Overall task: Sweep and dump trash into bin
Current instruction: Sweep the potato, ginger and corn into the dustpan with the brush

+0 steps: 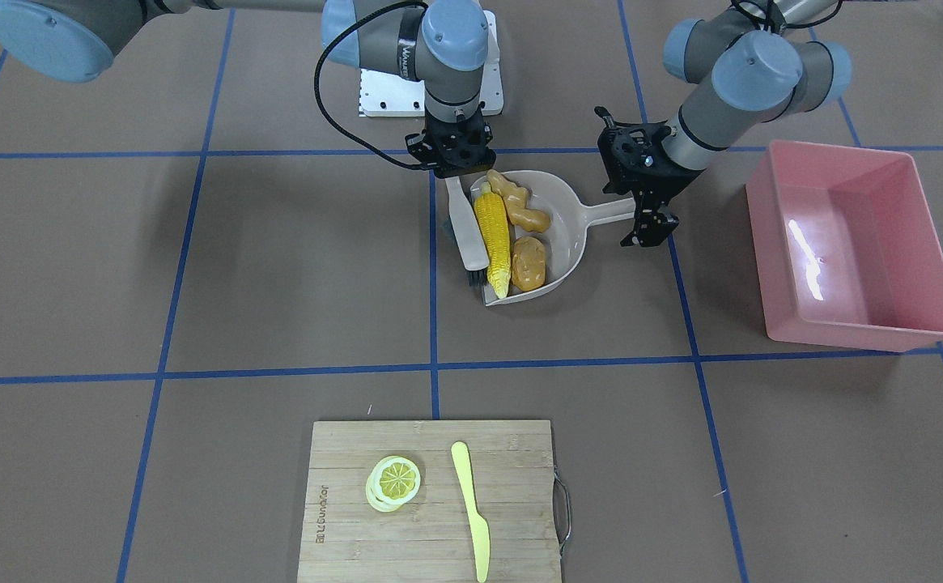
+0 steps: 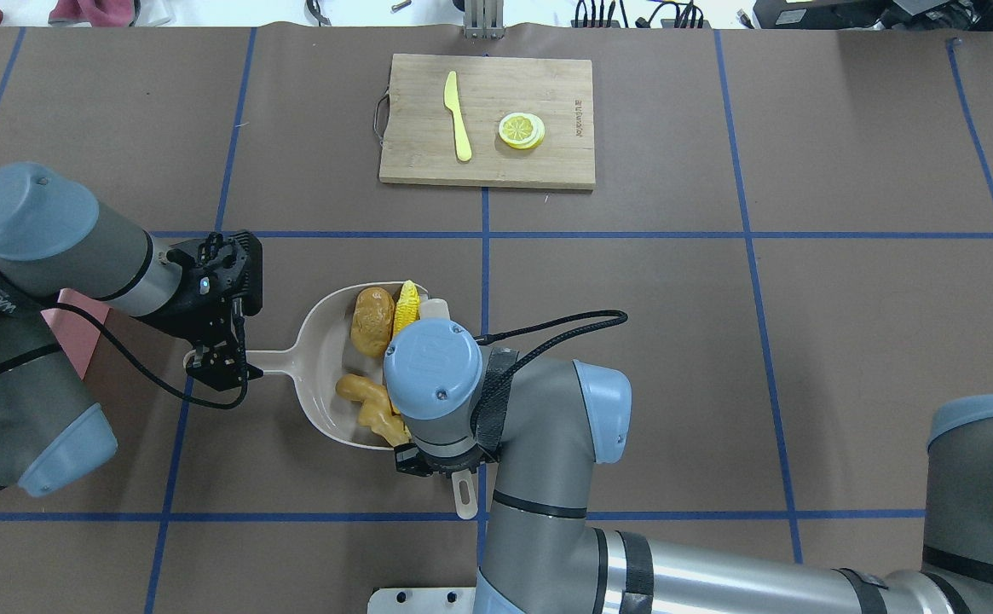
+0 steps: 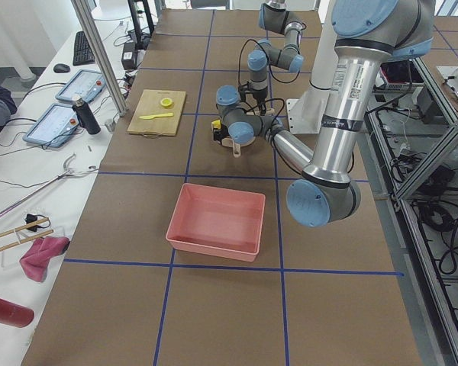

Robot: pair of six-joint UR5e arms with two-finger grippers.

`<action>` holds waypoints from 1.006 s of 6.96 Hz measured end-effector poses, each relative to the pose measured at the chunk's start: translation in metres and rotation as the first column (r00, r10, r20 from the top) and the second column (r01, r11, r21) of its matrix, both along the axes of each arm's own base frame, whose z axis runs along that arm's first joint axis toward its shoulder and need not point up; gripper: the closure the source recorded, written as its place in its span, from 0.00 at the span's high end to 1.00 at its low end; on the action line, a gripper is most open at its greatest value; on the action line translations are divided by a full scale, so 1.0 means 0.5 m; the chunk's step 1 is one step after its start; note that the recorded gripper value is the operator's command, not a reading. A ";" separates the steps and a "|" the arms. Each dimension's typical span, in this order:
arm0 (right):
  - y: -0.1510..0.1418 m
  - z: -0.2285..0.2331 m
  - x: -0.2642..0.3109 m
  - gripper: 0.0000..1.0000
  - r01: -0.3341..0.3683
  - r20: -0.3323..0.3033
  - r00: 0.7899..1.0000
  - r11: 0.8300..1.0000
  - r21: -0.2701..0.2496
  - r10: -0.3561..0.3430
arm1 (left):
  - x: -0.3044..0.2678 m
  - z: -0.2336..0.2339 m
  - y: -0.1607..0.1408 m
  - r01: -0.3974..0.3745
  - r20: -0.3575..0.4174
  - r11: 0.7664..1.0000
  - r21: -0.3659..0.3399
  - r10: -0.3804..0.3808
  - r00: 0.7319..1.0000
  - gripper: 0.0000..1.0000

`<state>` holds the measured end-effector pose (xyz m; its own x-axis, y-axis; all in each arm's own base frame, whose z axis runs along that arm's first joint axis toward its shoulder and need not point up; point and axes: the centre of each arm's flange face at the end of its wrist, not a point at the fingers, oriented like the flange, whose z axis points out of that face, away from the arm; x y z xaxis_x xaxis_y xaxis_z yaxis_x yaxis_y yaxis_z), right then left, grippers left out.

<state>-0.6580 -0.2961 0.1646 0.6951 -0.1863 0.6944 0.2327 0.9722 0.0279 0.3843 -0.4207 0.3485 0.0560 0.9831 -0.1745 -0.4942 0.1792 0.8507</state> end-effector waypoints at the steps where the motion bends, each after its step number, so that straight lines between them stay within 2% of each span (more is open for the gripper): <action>1: 0.001 -0.002 0.000 0.00 0.003 0.010 1.000 1.000 -0.004 -0.003 | -0.006 0.001 0.002 -0.014 -0.010 1.000 -0.021 0.014 1.000 0.98; 4: 0.010 -0.018 0.000 0.00 0.019 0.063 0.998 0.999 -0.035 -0.017 | -0.019 0.051 0.012 -0.022 0.019 0.998 -0.053 0.023 1.000 0.97; 6: 0.015 -0.037 0.001 0.00 -0.003 0.120 0.993 0.996 -0.085 0.013 | -0.014 0.075 0.013 -0.023 0.037 0.998 -0.063 0.026 0.999 0.81; 7: 0.018 -0.043 0.003 0.00 -0.008 0.137 0.990 0.995 -0.104 0.023 | -0.011 0.082 0.012 -0.019 0.043 0.998 -0.061 0.022 0.999 0.65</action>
